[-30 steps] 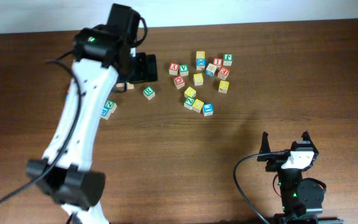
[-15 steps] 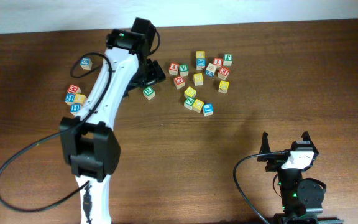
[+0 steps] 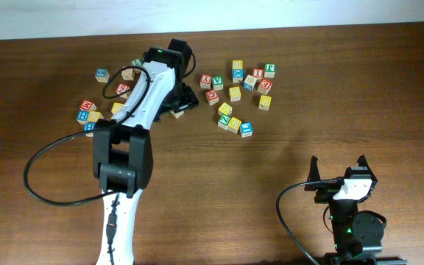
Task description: Spell out RSS
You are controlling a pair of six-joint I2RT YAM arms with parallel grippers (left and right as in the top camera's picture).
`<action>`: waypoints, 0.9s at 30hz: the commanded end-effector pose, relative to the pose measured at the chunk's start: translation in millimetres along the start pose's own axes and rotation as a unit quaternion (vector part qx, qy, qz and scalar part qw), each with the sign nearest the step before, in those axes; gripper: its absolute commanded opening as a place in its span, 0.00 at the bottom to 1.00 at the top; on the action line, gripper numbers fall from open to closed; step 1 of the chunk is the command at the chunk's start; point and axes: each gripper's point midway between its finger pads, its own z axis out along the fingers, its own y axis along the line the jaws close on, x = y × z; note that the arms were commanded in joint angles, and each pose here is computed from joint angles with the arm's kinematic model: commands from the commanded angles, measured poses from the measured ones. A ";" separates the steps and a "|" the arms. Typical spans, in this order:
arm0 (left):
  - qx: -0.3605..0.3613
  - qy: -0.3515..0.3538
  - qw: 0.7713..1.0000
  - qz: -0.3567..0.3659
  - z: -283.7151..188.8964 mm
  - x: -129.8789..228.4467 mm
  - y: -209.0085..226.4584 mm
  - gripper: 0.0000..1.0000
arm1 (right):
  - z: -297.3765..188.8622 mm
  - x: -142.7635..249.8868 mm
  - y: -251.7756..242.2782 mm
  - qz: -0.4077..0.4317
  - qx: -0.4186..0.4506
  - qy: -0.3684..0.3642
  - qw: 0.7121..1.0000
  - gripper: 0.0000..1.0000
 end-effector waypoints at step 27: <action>0.023 0.000 1.000 -0.006 40.5 -15.3 -13.7 0.39 | -0.1 2.6 -1.4 0.005 0.003 0.002 1.000 0.98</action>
